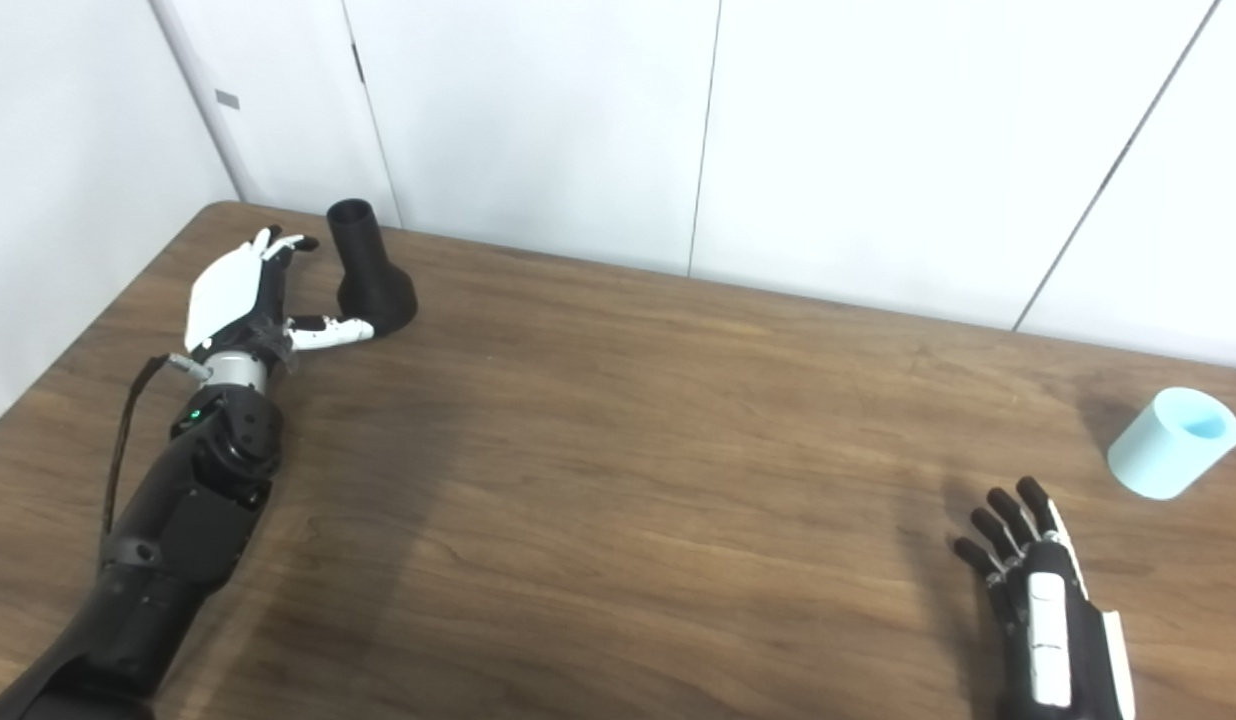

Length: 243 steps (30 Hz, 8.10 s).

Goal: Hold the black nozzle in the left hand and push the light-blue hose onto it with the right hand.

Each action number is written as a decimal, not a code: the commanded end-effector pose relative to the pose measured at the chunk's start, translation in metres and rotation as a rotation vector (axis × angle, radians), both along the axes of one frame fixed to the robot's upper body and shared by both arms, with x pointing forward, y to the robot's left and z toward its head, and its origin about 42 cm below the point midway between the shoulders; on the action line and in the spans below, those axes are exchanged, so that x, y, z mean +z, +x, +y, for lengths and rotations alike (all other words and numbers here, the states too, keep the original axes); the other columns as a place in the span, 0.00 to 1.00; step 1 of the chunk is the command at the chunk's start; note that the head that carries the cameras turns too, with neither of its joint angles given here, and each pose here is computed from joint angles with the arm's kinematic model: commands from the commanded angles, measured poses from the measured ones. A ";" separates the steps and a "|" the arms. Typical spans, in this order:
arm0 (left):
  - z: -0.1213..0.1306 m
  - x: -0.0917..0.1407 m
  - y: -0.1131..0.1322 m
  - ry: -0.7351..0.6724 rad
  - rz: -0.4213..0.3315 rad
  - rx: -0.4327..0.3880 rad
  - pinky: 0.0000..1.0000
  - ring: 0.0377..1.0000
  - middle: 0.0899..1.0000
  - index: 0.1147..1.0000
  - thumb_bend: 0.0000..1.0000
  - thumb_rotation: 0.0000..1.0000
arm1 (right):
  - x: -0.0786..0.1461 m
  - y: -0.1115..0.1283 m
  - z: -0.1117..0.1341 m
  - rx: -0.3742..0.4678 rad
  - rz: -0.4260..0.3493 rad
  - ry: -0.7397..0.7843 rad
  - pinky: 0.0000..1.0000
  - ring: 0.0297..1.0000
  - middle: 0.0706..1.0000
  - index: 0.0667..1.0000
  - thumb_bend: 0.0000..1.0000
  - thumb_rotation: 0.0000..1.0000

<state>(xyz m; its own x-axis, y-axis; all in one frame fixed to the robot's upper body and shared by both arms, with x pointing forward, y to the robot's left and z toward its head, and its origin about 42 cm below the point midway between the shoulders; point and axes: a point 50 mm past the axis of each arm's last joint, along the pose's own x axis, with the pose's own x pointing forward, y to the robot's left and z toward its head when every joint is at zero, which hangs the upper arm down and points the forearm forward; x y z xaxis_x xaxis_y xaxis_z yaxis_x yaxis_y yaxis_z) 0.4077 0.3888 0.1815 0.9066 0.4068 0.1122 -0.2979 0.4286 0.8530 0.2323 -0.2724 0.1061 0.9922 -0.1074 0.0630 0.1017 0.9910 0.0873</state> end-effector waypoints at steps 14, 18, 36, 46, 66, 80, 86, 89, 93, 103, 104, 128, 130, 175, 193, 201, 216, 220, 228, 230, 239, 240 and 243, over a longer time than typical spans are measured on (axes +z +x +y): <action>0.000 0.022 0.025 0.029 0.016 -0.050 1.00 1.00 0.98 0.80 1.00 0.37 | -0.012 -0.013 -0.002 -0.006 0.057 0.013 0.79 0.87 0.89 0.92 0.40 0.86; -0.001 0.020 0.026 0.046 0.056 -0.062 1.00 1.00 0.96 0.78 1.00 0.38 | -0.010 -0.013 -0.001 -0.011 0.057 0.001 0.78 0.85 0.87 0.92 0.39 0.85; 0.000 0.011 0.041 0.042 0.083 -0.043 1.00 1.00 0.92 0.70 1.00 0.33 | -0.008 -0.016 0.003 0.001 0.050 -0.004 0.78 0.85 0.87 0.91 0.37 0.87; -0.003 0.011 0.049 0.033 0.069 -0.028 1.00 0.99 0.90 0.70 1.00 0.31 | -0.008 -0.018 0.005 -0.008 0.063 -0.019 0.76 0.84 0.86 0.91 0.37 0.89; -0.010 0.014 0.054 0.040 0.050 -0.051 1.00 0.98 0.89 0.70 1.00 0.28 | -0.009 -0.018 0.007 -0.006 0.064 -0.043 0.72 0.80 0.82 0.89 0.38 0.86; -0.008 0.012 0.055 0.001 0.008 -0.056 1.00 0.87 0.72 0.42 0.53 0.05 | -0.011 -0.017 0.010 -0.001 0.063 -0.016 0.73 0.80 0.82 0.90 0.37 0.83; -0.008 0.011 0.053 0.012 0.009 -0.047 1.00 0.84 0.69 0.41 0.52 0.05 | -0.012 -0.016 0.010 -0.003 0.058 -0.041 0.69 0.79 0.81 0.89 0.37 0.86; -0.008 0.011 0.053 0.019 0.012 -0.048 1.00 0.82 0.66 0.41 0.52 0.05 | -0.011 -0.017 0.010 -0.005 0.060 -0.031 0.70 0.79 0.80 0.88 0.36 0.85; -0.010 0.010 0.051 0.032 0.003 -0.057 1.00 0.81 0.66 0.41 0.52 0.05 | -0.011 -0.018 0.010 -0.003 0.058 -0.024 0.70 0.79 0.80 0.88 0.35 0.85; -0.024 0.011 0.040 0.092 -0.015 -0.112 1.00 0.83 0.67 0.41 0.52 0.05 | -0.010 -0.019 0.013 -0.004 0.060 -0.024 0.69 0.80 0.81 0.87 0.37 0.86; -0.027 0.011 0.038 0.101 -0.016 -0.122 1.00 0.83 0.67 0.41 0.52 0.05 | -0.011 -0.019 0.013 -0.003 0.060 -0.026 0.70 0.80 0.81 0.88 0.37 0.86; -0.136 -0.002 -0.019 0.175 0.027 -0.443 1.00 0.84 0.70 0.41 0.52 0.05 | -0.009 -0.019 0.016 -0.008 0.057 -0.054 0.68 0.78 0.77 0.87 0.36 0.88; -0.146 -0.006 -0.025 0.180 0.026 -0.468 1.00 0.84 0.70 0.41 0.52 0.05 | -0.009 -0.019 0.016 -0.007 0.057 -0.058 0.68 0.77 0.77 0.87 0.36 0.88; -0.229 -0.081 -0.126 0.192 0.054 -0.780 1.00 0.84 0.72 0.41 0.52 0.05 | -0.006 -0.019 0.037 0.004 0.067 -0.103 0.67 0.75 0.75 0.86 0.44 0.88; -0.236 -0.084 -0.135 0.180 0.092 -0.834 1.00 0.84 0.73 0.42 0.52 0.05 | 0.022 -0.015 0.022 -0.115 -0.012 -0.200 0.61 0.70 0.71 0.77 0.54 0.36; -0.230 -0.083 -0.131 0.182 0.079 -0.838 1.00 0.83 0.72 0.42 0.52 0.05 | 0.034 0.003 -0.025 -0.218 -0.073 -0.296 0.61 0.71 0.74 0.77 0.63 0.20; -0.214 -0.087 -0.121 0.170 0.071 -0.849 1.00 0.81 0.71 0.42 0.52 0.05 | 0.115 0.043 -0.077 -0.409 -0.163 -0.928 0.57 0.60 0.74 0.72 0.84 0.00; -0.213 -0.087 -0.121 0.175 0.073 -0.851 1.00 0.80 0.71 0.42 0.52 0.05 | 0.137 0.054 -0.088 -0.422 -0.153 -1.109 0.64 0.71 0.74 0.73 0.87 0.05; -0.213 -0.087 -0.119 0.169 0.079 -0.856 1.00 0.80 0.70 0.42 0.52 0.05 | 0.184 0.088 -0.108 -0.383 -0.081 -1.323 0.76 0.88 0.86 0.79 0.90 0.08; -0.212 -0.087 -0.118 0.175 0.081 -0.857 1.00 0.81 0.70 0.42 0.52 0.05 | 0.189 0.095 -0.111 -0.382 -0.057 -1.353 0.78 0.90 0.87 0.80 0.91 0.09; -0.210 -0.088 -0.121 0.193 0.077 -0.849 1.00 0.80 0.70 0.42 0.52 0.05 | 0.216 0.145 -0.138 -0.342 0.123 -1.439 0.85 0.95 0.92 0.84 0.94 0.16; -0.210 -0.087 -0.122 0.195 0.078 -0.850 1.00 0.80 0.71 0.42 0.52 0.05 | 0.218 0.151 -0.140 -0.333 0.142 -1.436 0.87 0.95 0.93 0.85 0.94 0.14; -0.209 -0.086 -0.122 0.191 0.075 -0.853 1.00 0.81 0.71 0.42 0.52 0.05 | 0.223 0.169 -0.145 -0.303 0.205 -1.437 0.88 0.95 0.93 0.84 0.94 0.14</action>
